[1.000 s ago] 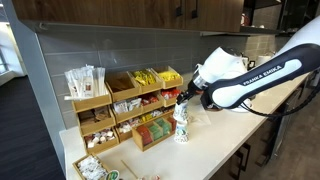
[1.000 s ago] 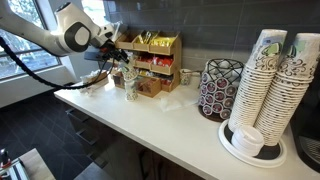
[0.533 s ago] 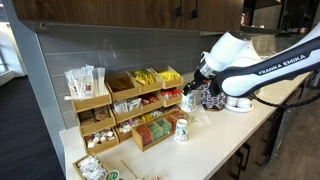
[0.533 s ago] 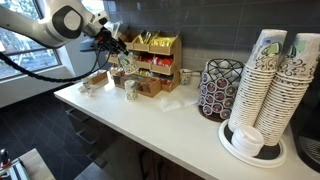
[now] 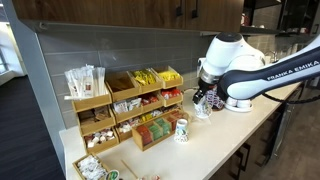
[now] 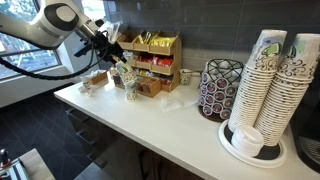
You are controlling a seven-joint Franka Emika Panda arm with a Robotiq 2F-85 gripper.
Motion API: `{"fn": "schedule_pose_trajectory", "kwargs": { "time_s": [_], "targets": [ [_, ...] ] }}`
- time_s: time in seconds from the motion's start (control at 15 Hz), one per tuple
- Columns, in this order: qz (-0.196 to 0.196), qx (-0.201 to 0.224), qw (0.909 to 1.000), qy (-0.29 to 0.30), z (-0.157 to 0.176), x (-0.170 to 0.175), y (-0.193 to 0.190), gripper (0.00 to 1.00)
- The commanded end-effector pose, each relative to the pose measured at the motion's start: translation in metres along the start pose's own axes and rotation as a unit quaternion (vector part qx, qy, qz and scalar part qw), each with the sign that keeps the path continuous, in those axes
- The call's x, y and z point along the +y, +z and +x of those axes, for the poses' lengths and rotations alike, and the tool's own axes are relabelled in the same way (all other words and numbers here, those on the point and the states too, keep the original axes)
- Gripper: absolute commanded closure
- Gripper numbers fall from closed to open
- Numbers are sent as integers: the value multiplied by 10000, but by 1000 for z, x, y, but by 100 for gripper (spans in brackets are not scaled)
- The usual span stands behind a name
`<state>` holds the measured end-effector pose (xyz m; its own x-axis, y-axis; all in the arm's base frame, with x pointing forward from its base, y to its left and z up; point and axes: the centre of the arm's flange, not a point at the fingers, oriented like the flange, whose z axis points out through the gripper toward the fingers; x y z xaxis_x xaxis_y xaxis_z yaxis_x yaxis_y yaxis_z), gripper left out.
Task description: Pick up one paper cup from the stack and place it right side up on the kitchen counter, pick up the upside down cup and place it in the paper cup to the right
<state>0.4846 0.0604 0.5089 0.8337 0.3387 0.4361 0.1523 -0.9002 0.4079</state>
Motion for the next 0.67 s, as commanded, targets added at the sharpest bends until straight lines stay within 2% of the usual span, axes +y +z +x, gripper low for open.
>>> {"fn": "schedule_pose_trajectory", "kwargs": {
  "time_s": [0.0,0.27,0.6],
  "targets": [
    [-385,-455,9967,-558,-15,-13,23,61],
    [-567,-796,9899,-1027,-29,-23,51,61],
    [-464,-1023,9817,-1539,-51,-53,84,61]
  ]
}}
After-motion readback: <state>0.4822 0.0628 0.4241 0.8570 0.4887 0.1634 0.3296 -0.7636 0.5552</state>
